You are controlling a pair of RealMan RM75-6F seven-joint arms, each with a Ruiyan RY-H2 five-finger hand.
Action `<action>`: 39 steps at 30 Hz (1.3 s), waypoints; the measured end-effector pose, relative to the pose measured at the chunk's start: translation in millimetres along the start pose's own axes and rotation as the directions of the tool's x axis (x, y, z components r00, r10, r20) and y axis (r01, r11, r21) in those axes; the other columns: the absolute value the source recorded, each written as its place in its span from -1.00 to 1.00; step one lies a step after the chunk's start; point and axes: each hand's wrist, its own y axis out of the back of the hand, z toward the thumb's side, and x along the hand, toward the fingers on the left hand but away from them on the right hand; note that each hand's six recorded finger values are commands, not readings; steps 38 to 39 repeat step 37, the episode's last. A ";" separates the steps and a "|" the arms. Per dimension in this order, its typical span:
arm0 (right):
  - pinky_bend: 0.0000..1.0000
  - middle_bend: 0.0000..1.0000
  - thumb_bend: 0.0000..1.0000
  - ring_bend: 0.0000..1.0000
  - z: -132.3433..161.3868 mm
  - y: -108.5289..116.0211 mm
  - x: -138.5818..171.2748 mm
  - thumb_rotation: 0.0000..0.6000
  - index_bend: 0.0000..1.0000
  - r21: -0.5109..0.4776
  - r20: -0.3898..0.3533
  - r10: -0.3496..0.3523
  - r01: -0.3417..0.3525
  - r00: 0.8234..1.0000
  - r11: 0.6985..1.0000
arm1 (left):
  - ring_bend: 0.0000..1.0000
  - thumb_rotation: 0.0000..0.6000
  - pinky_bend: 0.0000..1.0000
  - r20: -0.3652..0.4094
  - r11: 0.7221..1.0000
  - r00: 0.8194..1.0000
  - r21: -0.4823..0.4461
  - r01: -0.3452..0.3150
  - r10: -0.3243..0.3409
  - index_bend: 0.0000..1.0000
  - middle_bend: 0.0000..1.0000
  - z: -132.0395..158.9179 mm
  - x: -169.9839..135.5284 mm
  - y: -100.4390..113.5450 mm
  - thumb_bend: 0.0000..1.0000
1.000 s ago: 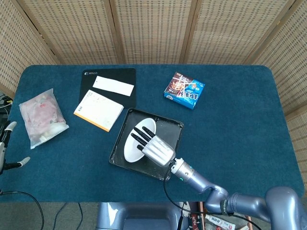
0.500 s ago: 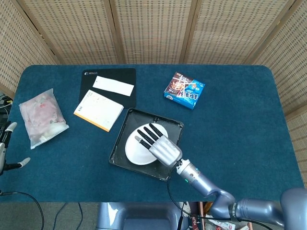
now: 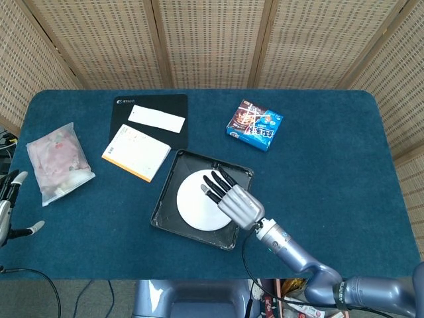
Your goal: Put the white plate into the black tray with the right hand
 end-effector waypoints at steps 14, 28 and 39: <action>-1.00 -1.00 -1.00 -1.00 -38.2 -3.4 17.1 1.00 -1.00 0.069 0.088 -0.037 0.031 0.995 0.997 | -1.00 1.00 -1.00 0.007 1.000 1.000 -0.012 -0.021 0.021 -1.00 -1.00 -3.1 -3.1 5.5 -1.00; -1.00 -1.00 -1.00 -1.00 -131.6 -73.0 168.2 1.00 -1.00 -0.295 0.471 0.094 0.056 0.877 0.954 | -1.00 1.00 -1.00 0.038 1.000 0.999 0.008 -0.030 0.030 -1.00 -1.00 5.3 -14.3 2.1 -1.00; -1.00 -1.00 -1.00 -1.00 -139.3 -94.1 252.1 1.00 -1.00 -0.436 0.609 0.202 0.111 0.767 0.893 | -1.00 1.00 -1.00 0.048 0.999 0.998 0.015 -0.034 0.033 -1.00 -1.00 8.3 -20.0 -0.2 -1.00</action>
